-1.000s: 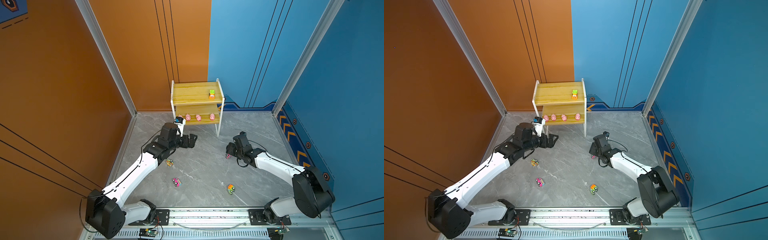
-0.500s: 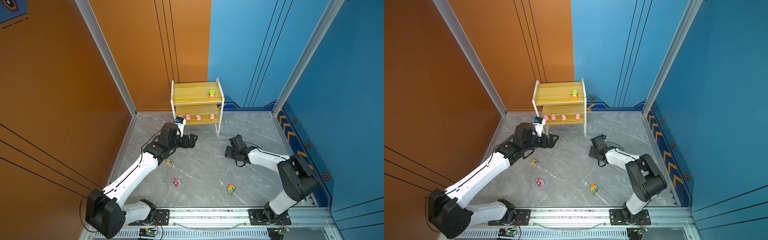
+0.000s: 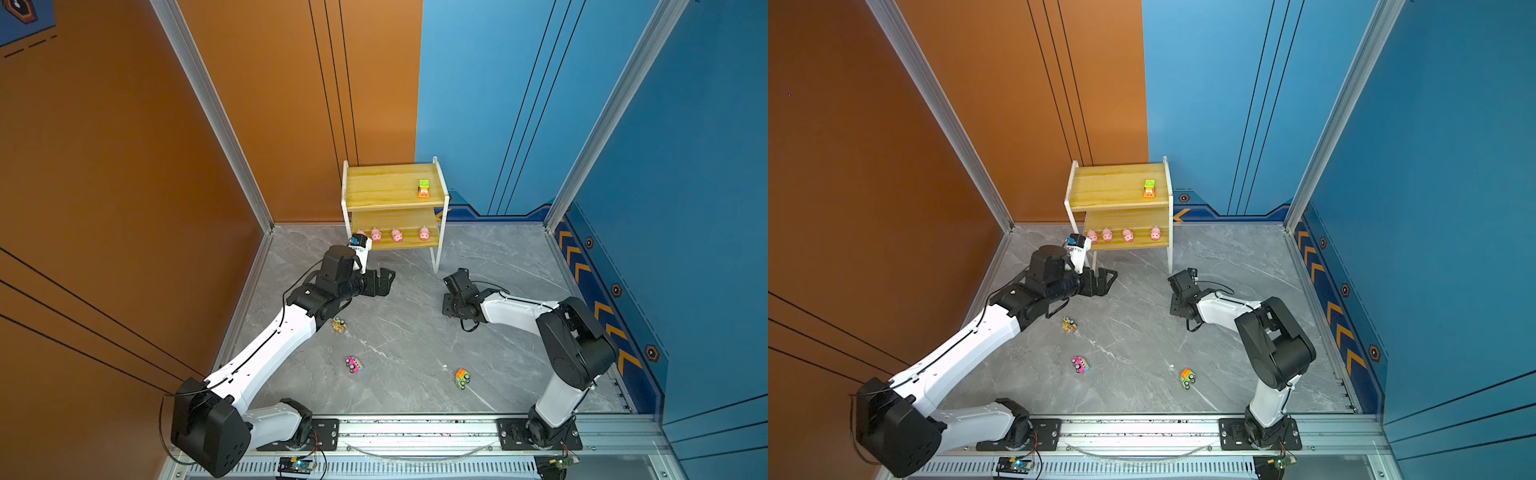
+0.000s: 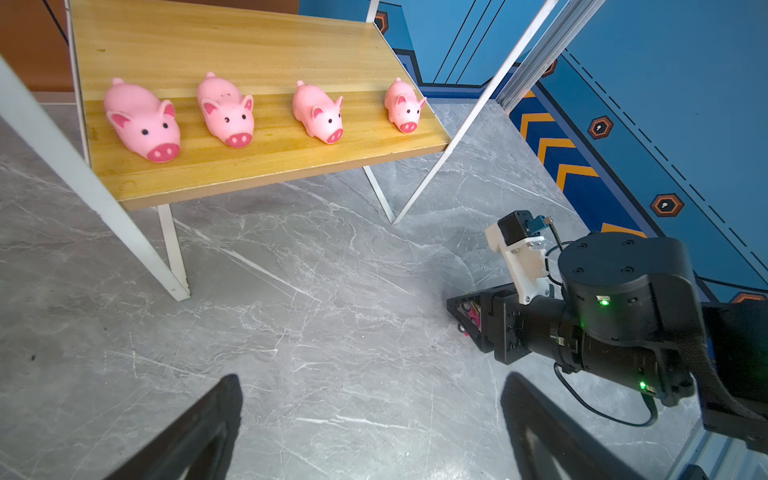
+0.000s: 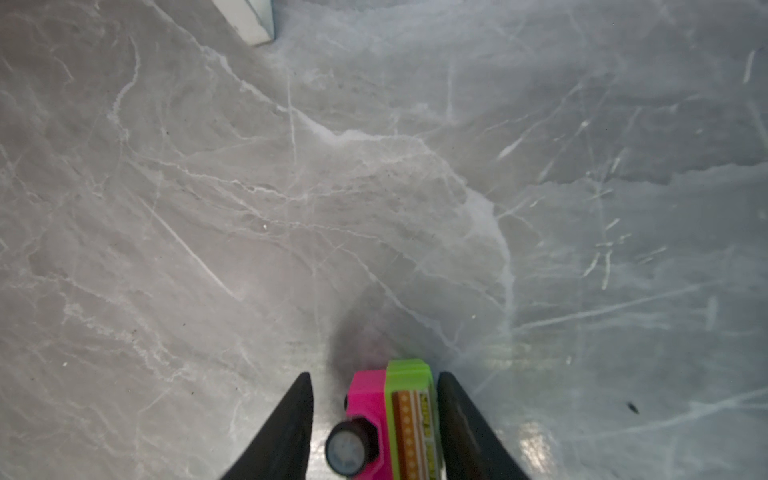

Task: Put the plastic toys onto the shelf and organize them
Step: 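Lower the right gripper and close it on the pink-green truck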

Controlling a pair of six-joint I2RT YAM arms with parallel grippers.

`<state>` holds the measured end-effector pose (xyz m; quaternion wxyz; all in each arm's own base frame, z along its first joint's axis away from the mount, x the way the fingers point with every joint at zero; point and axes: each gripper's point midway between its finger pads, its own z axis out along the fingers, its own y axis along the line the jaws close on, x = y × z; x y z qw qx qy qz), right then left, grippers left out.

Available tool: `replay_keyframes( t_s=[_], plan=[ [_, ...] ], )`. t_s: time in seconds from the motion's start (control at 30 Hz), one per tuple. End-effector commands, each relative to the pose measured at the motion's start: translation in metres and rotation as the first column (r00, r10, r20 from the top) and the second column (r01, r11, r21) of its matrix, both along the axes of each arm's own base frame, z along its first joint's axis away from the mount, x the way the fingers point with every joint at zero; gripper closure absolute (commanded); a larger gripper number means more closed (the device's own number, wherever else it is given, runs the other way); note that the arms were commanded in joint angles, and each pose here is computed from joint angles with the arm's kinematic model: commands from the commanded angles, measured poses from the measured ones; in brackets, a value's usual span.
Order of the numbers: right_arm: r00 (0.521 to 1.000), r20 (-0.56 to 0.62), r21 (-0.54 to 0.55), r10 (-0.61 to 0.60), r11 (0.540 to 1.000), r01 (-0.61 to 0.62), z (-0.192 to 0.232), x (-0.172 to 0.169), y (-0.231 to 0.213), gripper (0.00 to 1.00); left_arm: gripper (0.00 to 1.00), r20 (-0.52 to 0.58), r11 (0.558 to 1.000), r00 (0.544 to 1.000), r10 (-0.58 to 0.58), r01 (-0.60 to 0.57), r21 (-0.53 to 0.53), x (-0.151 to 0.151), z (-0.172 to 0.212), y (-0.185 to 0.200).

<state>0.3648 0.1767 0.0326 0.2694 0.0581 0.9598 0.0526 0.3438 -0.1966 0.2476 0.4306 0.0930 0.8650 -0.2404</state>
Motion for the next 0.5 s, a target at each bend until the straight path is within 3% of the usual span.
replay_keyframes(
  t_s=[0.0, 0.27, 0.47],
  plan=[
    [1.0, -0.009, -0.096, 0.007, 0.995, -0.008, 0.0012, 0.0004, -0.0049, 0.59, 0.02, 0.011, 1.0, 1.0, 0.002, -0.002, -0.01, 0.0038, 0.0103, 0.0012],
    [0.998, -0.014, -0.17, 0.065, 0.983, -0.067, 0.0029, -0.0025, 0.0044, 0.69, 0.02, 0.012, 1.0, 1.0, 0.005, -0.005, -0.008, 0.0041, 0.01, 0.0018],
    [0.997, -0.029, -0.201, 0.074, 0.976, -0.078, 0.0005, -0.0038, 0.0035, 0.53, 0.02, 0.016, 1.0, 1.0, 0.008, -0.008, -0.005, 0.0039, 0.0104, 0.0028]
  ],
)
